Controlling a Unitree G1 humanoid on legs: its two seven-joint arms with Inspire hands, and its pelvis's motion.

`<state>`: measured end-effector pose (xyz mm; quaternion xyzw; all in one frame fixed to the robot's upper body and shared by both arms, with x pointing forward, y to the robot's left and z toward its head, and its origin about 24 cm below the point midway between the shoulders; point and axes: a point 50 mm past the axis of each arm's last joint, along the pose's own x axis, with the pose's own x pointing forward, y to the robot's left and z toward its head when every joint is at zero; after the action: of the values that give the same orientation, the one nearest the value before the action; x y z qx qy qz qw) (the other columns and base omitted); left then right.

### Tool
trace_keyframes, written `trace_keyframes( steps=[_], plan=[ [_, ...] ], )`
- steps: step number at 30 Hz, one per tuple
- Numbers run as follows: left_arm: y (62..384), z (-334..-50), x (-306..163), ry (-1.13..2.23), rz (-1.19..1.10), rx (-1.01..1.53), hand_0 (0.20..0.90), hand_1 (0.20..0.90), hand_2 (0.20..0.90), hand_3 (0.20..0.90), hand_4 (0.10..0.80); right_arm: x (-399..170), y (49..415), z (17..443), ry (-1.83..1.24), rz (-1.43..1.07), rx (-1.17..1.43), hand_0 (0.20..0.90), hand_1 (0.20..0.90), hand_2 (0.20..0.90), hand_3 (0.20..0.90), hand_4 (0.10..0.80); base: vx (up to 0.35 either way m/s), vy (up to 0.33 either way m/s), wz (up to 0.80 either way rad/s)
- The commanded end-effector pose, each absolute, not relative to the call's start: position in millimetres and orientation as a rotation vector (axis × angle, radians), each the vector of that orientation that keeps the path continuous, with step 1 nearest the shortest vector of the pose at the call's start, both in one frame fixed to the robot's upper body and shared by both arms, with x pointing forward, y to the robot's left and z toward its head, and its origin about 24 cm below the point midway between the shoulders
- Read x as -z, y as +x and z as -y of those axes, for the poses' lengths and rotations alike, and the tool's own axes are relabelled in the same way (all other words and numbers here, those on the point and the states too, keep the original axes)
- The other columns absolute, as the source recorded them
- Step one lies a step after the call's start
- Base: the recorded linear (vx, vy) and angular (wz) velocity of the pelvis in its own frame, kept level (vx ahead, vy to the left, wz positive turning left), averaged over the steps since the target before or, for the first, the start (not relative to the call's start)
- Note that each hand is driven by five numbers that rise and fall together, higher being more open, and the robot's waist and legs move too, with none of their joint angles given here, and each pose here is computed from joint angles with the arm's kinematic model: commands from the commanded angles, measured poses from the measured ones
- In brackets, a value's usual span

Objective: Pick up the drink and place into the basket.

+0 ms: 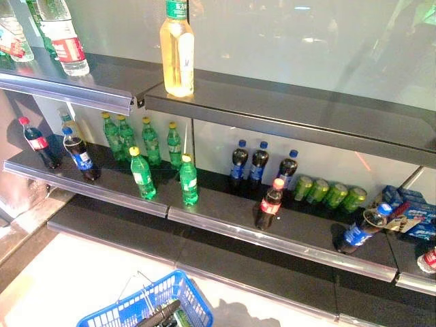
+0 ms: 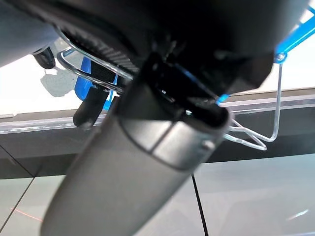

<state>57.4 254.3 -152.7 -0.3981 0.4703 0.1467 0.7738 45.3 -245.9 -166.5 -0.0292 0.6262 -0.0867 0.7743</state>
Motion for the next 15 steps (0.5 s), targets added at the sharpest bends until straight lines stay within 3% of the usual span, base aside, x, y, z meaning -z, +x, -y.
trace_keyframes(
  steps=[1,10,12,15],
  plan=[
    [123,-232,137,-0.94,-0.762,-0.064,0.3,0.3,0.3,0.2,0.1,159,68,265,-0.122,-1.309,0.183,0.9,0.9,0.9,0.9,0.8,0.0,0.0,0.0],
    [126,-233,135,-0.938,-0.752,-0.047,0.3,0.3,0.3,0.2,0.1,159,67,265,-0.12,-1.312,0.188,0.9,0.9,0.9,0.9,0.8,-0.005,-0.005,0.0],
    [142,-231,129,-0.922,-0.728,-0.009,0.3,0.3,0.3,0.2,0.1,159,68,263,-0.093,-1.299,0.194,0.9,0.9,0.9,0.9,0.8,-0.108,-0.197,0.08],
    [153,-230,125,-0.935,-0.693,-0.016,0.3,0.3,0.3,0.2,0.1,159,70,261,-0.114,-1.306,0.166,0.9,0.9,0.9,0.9,0.8,-0.085,-0.212,0.95]
  ],
)
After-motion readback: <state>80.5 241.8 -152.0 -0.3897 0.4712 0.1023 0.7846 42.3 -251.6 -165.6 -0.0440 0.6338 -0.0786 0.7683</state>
